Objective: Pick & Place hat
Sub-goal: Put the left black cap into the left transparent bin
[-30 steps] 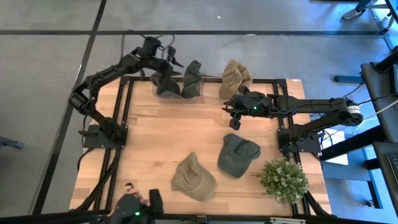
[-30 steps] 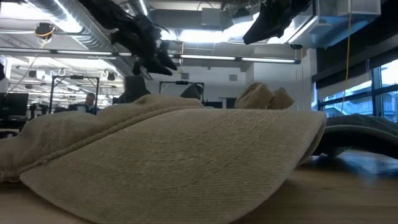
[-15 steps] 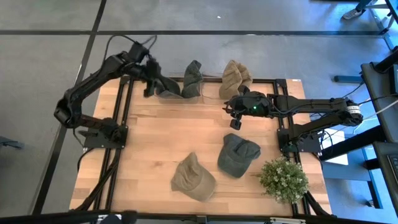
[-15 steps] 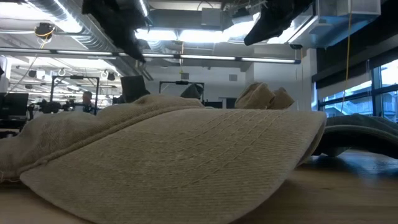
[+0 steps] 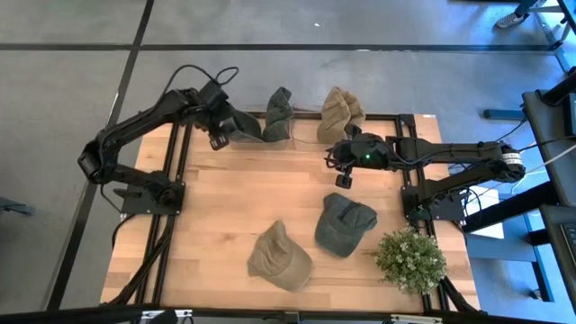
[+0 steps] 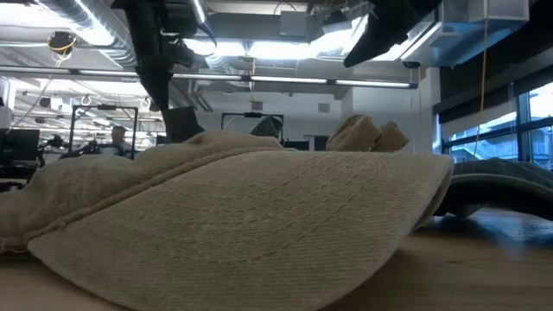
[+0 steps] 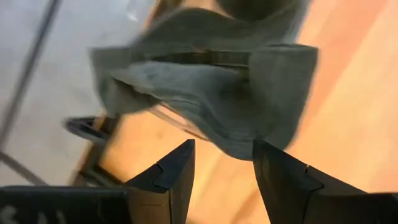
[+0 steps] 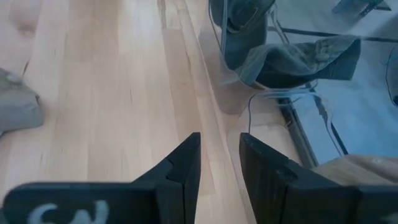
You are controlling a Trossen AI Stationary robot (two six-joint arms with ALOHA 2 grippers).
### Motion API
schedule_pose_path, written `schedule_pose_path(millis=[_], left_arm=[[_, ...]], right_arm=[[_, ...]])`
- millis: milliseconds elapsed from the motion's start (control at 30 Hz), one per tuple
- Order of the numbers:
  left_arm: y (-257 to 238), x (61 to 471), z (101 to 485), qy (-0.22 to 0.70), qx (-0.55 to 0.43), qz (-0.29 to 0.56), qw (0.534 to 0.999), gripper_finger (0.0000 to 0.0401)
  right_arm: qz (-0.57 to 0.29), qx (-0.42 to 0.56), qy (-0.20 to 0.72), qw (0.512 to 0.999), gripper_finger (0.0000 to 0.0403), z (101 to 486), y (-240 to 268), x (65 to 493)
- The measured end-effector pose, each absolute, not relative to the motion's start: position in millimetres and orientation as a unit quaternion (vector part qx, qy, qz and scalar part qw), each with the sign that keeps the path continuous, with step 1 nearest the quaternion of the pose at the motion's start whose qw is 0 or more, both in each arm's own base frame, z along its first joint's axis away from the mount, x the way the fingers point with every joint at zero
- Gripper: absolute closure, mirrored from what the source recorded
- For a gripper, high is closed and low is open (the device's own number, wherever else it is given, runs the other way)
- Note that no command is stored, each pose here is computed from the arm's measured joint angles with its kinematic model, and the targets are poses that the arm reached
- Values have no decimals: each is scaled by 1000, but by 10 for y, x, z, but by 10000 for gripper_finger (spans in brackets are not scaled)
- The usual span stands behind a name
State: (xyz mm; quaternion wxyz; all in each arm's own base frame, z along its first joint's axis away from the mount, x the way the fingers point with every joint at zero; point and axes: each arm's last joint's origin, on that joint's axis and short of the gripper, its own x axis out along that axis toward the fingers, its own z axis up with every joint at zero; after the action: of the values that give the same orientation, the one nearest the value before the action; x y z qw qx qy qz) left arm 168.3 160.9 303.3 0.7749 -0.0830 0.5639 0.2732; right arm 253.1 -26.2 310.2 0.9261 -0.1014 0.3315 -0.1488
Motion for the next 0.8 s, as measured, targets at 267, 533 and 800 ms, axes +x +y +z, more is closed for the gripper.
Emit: schedule_pose_path(millis=[267, 533, 800], left_arm=[[1665, 1707, 2908, 590, -131, 322, 729, 246], [1738, 1804, 2778, 597, -158, 320, 718, 246], [1877, 1836, 2787, 534, -198, 372, 733, 246]], right_arm=[[-147, -102, 347, 921, 292, 3077, -260, 2511], [-144, -102, 374, 911, 292, 3035, -258, 2474], [-142, -94, 372, 912, 292, 3035, -255, 2475]])
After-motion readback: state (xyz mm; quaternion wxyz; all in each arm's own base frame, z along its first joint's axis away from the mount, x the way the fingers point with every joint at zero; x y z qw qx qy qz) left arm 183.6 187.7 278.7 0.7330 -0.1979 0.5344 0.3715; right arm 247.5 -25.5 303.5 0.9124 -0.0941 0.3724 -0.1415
